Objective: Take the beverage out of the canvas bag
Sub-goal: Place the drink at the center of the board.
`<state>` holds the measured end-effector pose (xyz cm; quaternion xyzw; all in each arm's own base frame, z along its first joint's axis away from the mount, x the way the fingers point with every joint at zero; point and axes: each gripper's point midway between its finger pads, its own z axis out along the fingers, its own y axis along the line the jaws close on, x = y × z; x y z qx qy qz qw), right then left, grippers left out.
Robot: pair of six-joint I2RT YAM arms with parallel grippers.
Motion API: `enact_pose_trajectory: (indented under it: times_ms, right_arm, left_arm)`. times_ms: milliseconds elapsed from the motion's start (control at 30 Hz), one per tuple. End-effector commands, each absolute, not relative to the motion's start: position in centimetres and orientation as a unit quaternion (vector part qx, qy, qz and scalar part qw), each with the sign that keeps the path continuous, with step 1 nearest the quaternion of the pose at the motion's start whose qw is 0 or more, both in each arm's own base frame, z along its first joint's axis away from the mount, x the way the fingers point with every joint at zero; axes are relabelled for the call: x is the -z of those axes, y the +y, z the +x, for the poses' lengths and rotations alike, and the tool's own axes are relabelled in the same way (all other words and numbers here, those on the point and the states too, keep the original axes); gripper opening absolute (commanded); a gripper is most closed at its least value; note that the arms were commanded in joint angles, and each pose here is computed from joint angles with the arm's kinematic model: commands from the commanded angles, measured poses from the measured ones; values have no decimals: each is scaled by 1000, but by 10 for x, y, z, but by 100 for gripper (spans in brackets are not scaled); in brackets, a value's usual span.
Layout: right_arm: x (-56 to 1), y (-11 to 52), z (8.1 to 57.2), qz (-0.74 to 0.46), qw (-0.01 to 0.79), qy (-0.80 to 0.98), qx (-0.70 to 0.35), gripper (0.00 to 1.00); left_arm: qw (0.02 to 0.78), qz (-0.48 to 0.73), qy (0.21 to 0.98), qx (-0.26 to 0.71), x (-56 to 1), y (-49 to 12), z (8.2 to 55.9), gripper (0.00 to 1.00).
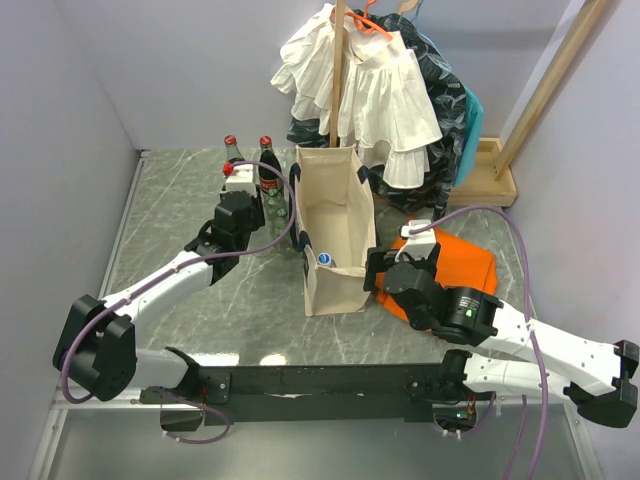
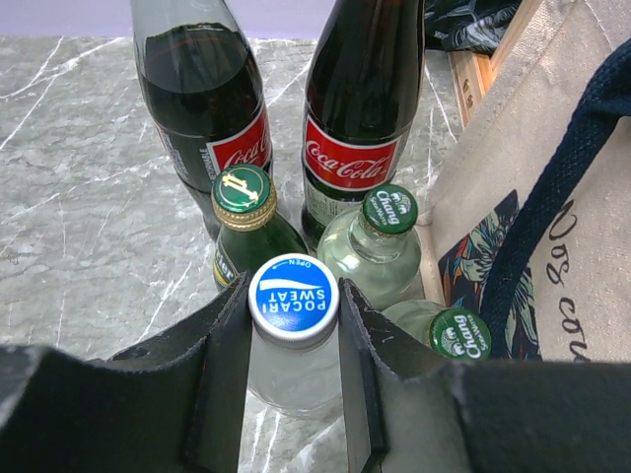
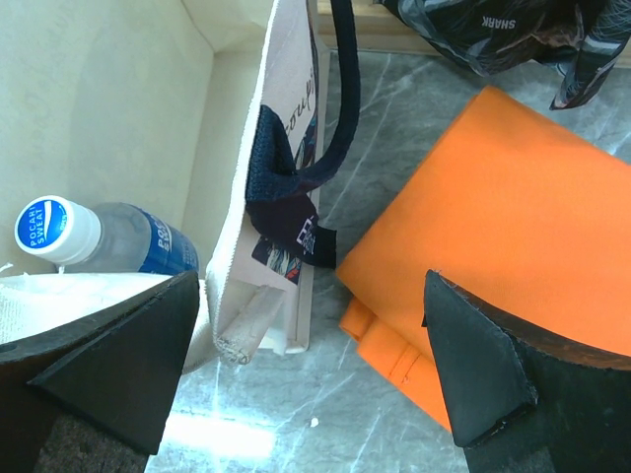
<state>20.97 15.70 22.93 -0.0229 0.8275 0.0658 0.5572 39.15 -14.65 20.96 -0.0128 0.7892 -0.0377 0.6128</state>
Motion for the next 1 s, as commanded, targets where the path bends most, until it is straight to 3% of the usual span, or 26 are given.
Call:
enact_pose_trajectory:
  times_ms: [0, 233, 333, 533, 800, 833, 967]
  right_arm:
    - [-232, 152, 214, -18, 563, 825, -49, 100]
    - [-233, 153, 215, -21, 563, 825, -44, 100]
    - [-233, 154, 215, -23, 563, 825, -45, 100]
    - [-234, 154, 216, -25, 564, 824, -42, 100]
    - [-238, 157, 217, -29, 567, 822, -44, 100]
    - [-237, 158, 217, -31, 566, 823, -46, 100]
    - [-238, 162, 218, -39, 568, 821, -53, 100]
  left_arm:
    - [690, -56, 718, 74, -275, -148, 405, 18]
    - [687, -54, 721, 72, -269, -148, 405, 25]
    - [684, -52, 724, 72, -267, -148, 405, 34]
    - [685, -58, 724, 68, -266, -144, 402, 42]
    - [672, -50, 735, 73, -262, -150, 404, 62]
    - [672, -48, 736, 75, -262, -151, 403, 68]
    - [674, -50, 733, 77, -266, -149, 399, 70]
